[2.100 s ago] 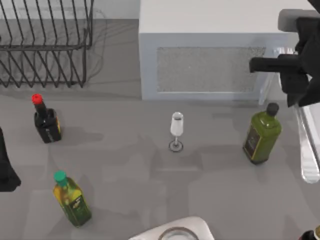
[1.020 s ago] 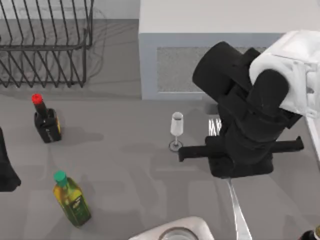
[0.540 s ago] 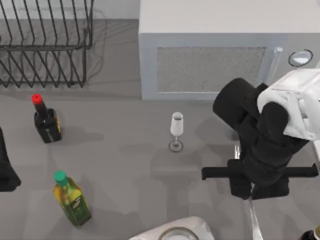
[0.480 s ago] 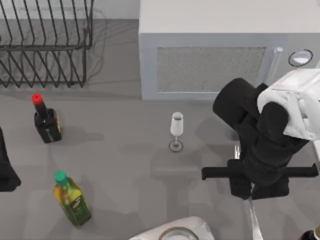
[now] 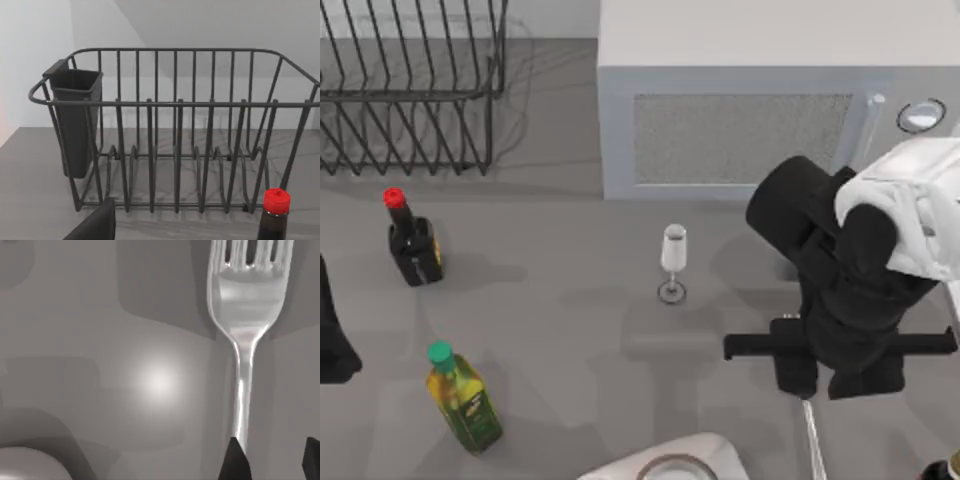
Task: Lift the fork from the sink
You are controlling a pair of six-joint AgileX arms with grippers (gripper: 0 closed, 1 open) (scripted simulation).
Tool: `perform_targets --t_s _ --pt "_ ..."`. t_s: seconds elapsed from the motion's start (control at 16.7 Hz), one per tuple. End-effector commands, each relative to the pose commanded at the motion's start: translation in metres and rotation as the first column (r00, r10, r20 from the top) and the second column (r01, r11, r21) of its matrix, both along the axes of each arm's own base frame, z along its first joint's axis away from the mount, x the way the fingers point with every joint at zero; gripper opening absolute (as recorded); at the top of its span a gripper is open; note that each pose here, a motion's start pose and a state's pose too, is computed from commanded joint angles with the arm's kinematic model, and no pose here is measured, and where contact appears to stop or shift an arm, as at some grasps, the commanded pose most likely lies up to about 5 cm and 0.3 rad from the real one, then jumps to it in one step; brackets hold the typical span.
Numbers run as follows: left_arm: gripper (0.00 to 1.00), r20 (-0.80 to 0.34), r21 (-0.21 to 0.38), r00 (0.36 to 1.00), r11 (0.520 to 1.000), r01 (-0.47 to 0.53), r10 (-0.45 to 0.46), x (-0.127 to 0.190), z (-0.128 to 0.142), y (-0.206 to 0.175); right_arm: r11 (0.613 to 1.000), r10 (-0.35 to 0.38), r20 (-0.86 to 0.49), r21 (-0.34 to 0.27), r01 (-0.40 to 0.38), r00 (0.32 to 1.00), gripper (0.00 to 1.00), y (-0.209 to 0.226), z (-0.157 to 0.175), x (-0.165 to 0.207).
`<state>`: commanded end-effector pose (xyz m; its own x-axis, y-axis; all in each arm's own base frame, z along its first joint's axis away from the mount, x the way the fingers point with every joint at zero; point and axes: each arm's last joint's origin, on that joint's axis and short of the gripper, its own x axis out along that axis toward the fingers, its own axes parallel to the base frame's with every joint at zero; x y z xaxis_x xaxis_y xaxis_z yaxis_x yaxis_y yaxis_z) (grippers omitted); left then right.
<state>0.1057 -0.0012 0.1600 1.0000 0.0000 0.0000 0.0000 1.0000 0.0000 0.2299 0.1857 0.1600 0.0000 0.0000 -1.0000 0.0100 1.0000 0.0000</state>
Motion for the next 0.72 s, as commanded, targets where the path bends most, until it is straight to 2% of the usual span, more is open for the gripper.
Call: perform_targets --t_s 0.36,0.72 --pt "1.00 0.000 0.000 1.000 1.000 0.000 0.000 0.0000 0.0000 0.0000 1.000 0.000 0.000 0.000 0.000 1.000 0.98 0.0000 0.0000 0.0000" --pt "1.00 0.000 0.000 1.000 1.000 0.000 0.000 0.0000 0.0000 0.0000 1.000 0.000 0.000 0.000 0.000 1.000 1.00 0.0000 0.0000 0.0000"
